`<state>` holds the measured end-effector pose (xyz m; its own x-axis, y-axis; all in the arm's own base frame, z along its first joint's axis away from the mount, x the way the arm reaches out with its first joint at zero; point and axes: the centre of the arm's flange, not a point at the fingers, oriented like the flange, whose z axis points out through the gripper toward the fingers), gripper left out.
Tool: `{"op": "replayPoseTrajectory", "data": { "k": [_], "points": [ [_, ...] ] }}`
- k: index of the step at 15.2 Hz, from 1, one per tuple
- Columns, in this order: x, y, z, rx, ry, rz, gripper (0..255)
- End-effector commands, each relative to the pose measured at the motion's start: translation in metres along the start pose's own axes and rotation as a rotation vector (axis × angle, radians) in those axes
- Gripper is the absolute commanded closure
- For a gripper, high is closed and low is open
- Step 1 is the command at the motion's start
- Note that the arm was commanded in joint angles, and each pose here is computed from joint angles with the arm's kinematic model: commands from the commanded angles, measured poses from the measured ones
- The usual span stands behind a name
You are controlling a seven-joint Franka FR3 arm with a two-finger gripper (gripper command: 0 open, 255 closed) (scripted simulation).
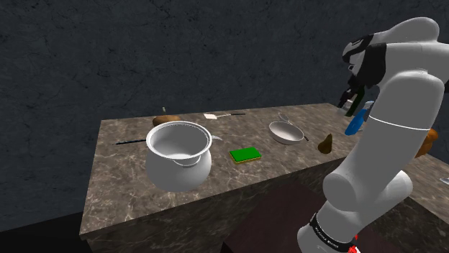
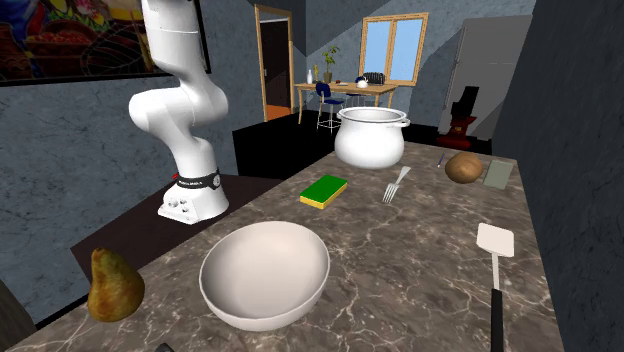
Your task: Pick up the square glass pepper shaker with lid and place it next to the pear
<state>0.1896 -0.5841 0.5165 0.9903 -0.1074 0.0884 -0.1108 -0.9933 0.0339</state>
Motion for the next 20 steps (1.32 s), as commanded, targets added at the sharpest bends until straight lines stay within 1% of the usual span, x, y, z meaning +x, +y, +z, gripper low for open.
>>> {"op": "replayPoseTrajectory", "data": {
  "k": [1,20],
  "points": [
    [-0.001,0.001,0.011,0.0,0.0,-0.001,255],
    [-0.01,-0.002,0.111,0.0,0.0,-0.001,255]
  ]
}}
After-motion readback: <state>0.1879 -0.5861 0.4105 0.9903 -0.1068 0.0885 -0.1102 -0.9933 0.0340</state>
